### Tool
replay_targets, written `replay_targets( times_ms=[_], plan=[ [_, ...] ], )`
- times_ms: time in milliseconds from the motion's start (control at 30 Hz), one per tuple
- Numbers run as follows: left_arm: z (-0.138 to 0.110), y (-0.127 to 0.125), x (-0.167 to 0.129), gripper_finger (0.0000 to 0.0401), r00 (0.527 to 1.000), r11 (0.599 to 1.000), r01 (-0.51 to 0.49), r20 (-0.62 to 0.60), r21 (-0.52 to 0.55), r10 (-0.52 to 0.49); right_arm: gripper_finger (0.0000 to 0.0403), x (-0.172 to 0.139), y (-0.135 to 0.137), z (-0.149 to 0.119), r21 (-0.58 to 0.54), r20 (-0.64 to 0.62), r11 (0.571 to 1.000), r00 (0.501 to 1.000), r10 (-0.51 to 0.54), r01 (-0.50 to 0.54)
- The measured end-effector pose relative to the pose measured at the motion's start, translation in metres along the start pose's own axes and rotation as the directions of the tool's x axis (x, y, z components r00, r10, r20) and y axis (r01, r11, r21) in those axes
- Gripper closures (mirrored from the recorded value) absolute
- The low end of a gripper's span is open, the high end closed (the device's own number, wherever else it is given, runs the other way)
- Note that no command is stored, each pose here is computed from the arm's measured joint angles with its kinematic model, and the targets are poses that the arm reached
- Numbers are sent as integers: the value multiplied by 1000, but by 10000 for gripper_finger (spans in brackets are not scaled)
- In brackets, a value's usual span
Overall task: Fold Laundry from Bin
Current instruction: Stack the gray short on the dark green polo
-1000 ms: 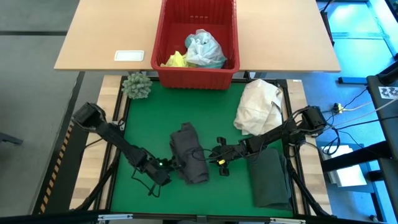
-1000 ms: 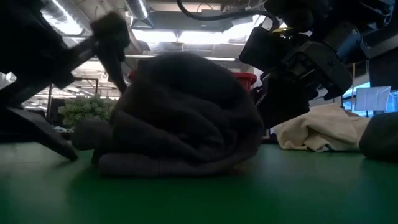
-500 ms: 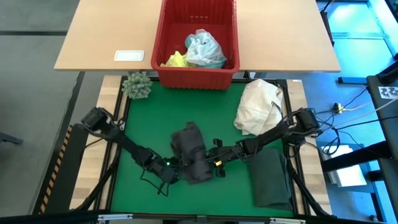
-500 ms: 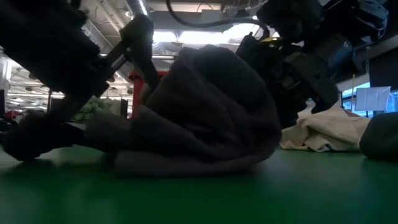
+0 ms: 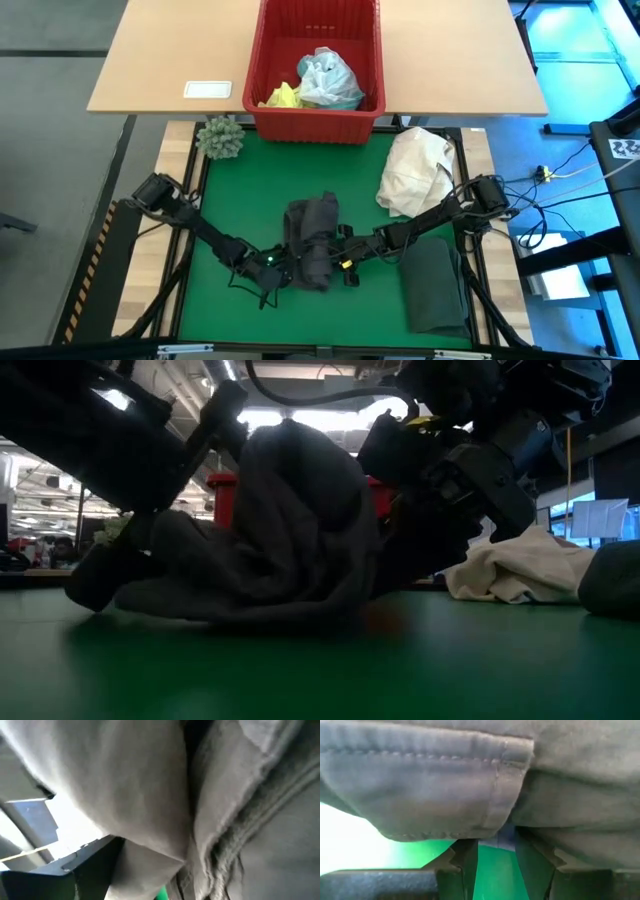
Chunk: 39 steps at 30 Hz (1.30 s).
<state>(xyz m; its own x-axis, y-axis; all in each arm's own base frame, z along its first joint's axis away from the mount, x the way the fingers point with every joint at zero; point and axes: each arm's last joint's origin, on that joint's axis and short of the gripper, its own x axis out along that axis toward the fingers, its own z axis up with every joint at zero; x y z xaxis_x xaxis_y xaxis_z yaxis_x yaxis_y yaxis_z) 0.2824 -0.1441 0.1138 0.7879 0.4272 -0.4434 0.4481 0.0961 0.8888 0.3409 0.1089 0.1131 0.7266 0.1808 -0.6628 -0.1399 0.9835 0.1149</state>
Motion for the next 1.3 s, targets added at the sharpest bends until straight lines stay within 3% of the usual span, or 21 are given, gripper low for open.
replay_targets(
  times_ms=[300,500,700,833,967,1067,1300],
  plan=[
    [3,-1,-8,31,992,996,-82,-94,-32,79,274,0,0,0,0,-4,1000,1000,0,0],
    [2,-2,-8,31,992,994,-80,-101,-80,72,274,-7,0,0,-6,-40,1000,999,-6,6],
    [2,-3,-9,31,994,995,-66,-91,-73,59,274,-39,-3,9,-9,-97,992,987,-127,127],
    [2,-3,-9,31,994,995,-65,-90,-73,59,274,-55,-4,22,-21,-24,980,979,-200,200],
    [2,-3,-9,31,994,995,-66,-89,-72,59,278,-60,-5,37,-1,127,955,947,-294,297],
    [2,-2,-9,31,994,995,-66,-88,-70,60,303,-52,-12,43,10,197,963,943,-267,271],
    [2,-2,-9,31,994,995,-70,-88,-72,63,396,-21,-30,36,46,228,986,959,-168,162]
  ],
)
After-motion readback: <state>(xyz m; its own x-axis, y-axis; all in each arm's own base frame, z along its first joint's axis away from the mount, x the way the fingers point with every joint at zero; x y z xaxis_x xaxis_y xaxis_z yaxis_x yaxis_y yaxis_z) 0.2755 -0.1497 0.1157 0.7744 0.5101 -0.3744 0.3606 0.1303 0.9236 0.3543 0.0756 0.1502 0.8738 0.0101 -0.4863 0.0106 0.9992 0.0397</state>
